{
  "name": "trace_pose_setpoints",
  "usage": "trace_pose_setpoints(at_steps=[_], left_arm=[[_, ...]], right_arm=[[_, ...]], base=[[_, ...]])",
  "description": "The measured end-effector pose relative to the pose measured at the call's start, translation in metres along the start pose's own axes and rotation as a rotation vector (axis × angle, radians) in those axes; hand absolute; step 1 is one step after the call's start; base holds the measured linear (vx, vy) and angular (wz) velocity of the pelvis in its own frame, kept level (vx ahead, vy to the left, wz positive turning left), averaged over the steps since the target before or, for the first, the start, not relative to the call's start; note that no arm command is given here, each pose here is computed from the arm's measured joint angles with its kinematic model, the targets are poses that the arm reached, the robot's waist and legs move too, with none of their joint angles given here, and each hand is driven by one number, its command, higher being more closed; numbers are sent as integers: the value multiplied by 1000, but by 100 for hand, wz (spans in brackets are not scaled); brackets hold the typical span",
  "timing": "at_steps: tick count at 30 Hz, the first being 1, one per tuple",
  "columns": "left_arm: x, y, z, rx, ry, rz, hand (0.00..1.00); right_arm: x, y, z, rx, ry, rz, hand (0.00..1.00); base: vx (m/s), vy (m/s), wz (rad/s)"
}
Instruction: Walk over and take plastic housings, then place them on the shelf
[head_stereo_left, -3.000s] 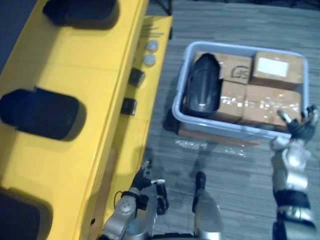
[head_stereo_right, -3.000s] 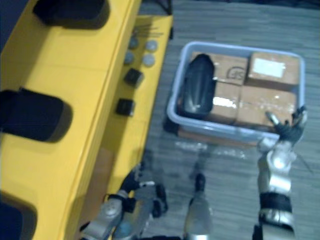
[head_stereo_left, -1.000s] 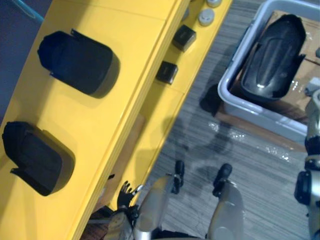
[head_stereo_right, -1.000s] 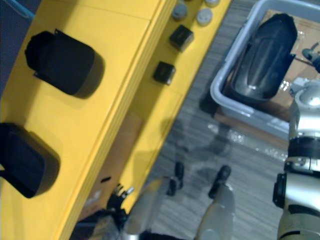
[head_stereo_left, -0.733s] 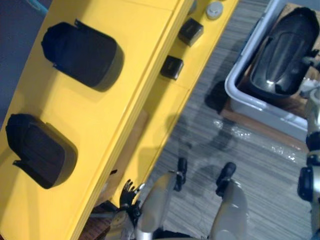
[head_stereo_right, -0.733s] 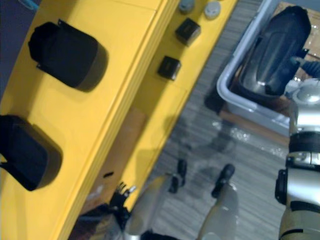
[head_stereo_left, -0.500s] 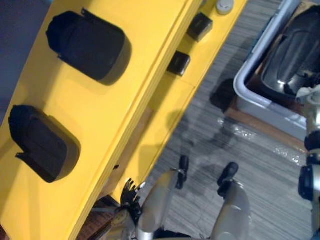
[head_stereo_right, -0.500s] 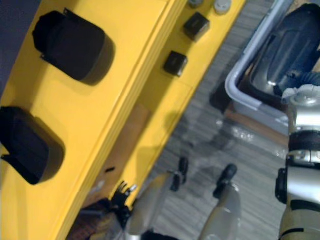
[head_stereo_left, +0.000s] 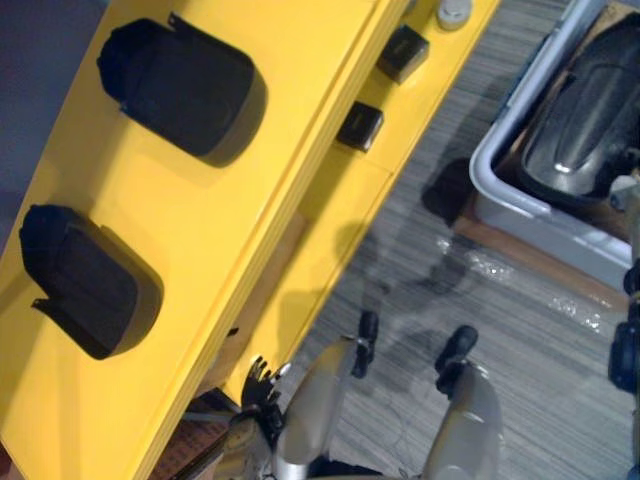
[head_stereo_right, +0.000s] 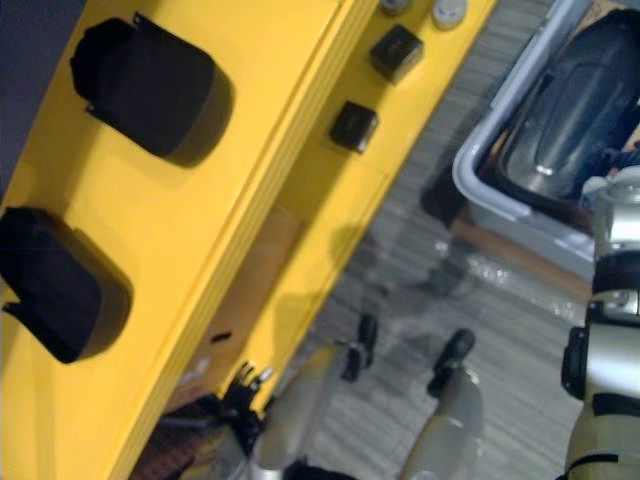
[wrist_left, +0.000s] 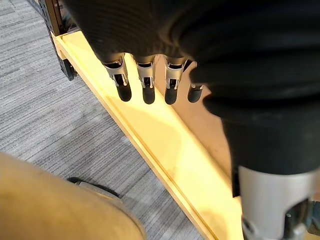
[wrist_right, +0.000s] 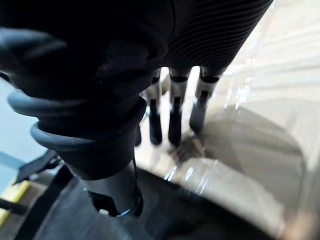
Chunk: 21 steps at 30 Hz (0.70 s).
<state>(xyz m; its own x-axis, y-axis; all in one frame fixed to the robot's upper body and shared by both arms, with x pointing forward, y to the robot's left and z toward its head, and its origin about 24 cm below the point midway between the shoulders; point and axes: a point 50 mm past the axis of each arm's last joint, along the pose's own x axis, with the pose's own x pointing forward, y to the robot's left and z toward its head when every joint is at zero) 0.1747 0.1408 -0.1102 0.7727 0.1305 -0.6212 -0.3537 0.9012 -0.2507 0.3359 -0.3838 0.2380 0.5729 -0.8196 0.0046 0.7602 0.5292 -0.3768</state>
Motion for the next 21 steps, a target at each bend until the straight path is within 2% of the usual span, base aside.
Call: trace_pose_setpoints(at_steps=[3, 8, 12, 21], left_arm=[[0, 0, 0, -6, 4, 0, 0], [1, -2, 2, -10, -7, -7, 0], [0, -3, 5, -13, -22, -16, 0], [-2, -24, 34, -35, -179, -133, 0]], right_arm=[[0, 3, -7, -49, 38, 8, 100], [1, -2, -13, -201, 80, -58, 100], [2, -7, -14, -264, 82, -98, 100], [6, -15, -19, -377, 78, -118, 100]], base=[[0, 0, 0], [0, 0, 0], [1, 1, 4], [3, 10, 6]])
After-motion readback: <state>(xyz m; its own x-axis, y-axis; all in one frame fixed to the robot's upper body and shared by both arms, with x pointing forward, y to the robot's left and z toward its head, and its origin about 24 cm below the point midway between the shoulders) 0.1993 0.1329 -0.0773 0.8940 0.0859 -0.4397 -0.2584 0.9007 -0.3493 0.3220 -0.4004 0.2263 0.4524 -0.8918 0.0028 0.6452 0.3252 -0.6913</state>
